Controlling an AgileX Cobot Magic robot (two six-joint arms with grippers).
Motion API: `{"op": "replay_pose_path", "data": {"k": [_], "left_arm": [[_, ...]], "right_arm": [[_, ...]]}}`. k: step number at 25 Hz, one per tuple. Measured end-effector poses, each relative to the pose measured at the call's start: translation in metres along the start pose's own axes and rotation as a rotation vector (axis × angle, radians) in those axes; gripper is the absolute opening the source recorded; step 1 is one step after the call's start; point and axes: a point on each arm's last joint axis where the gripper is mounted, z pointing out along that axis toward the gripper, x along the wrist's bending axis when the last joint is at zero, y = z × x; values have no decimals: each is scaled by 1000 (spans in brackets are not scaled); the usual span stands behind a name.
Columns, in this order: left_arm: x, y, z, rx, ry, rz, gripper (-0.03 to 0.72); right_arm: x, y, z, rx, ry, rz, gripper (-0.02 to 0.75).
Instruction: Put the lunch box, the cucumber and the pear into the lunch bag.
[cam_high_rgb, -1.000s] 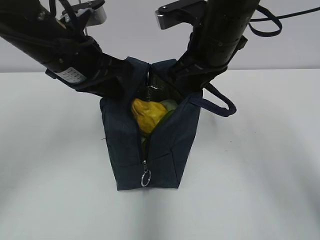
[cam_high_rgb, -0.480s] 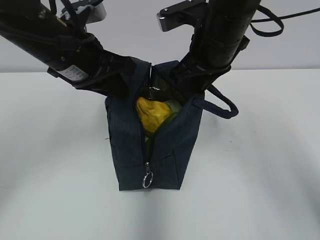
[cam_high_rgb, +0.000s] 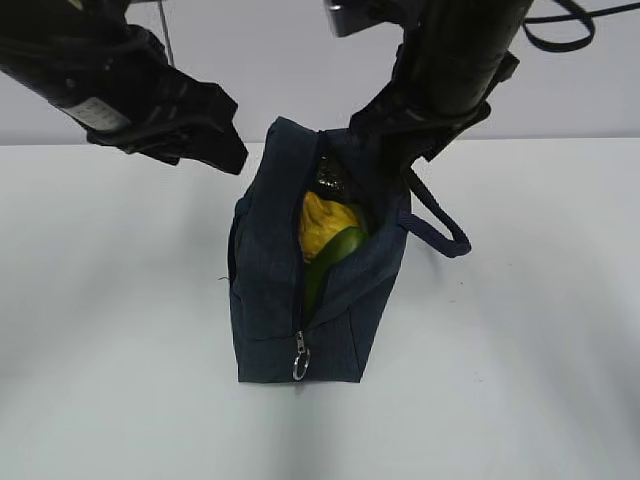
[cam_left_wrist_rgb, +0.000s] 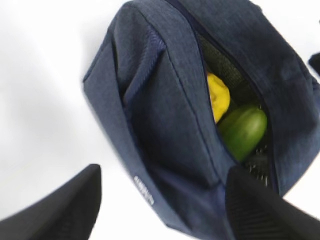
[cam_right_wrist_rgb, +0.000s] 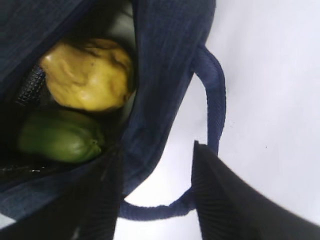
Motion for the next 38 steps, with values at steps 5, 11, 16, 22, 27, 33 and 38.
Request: {"op": "replay_pose_path", "data": {"k": [5,11,16,22,27,33,38], "left_arm": [[0,-9,-27,46,37,54,459],[-3,-21,-46,133,32,53,458],[-5,-31,-64,176,28,56,454],[-7,-60,-86,164,14,53,435],[-10,-87,-104,84,-18,38,433],[-10,-117,-105,-55,-59,-2,431],[-9,-134,-87,-105,-96,24,431]], "right_arm": [[-3,-8,-31,-20,-4,10,352],[-5,-26,-91,-112,-1,26,295],[-3,-47,-144,-238,41,47,275],[0,-79,-194,-360,72,59,268],[8,-121,-191,-324,117,62,267],[24,-177,-157,-345,209,64,266],[34,-211,-127,-394,256,46,266]]}}
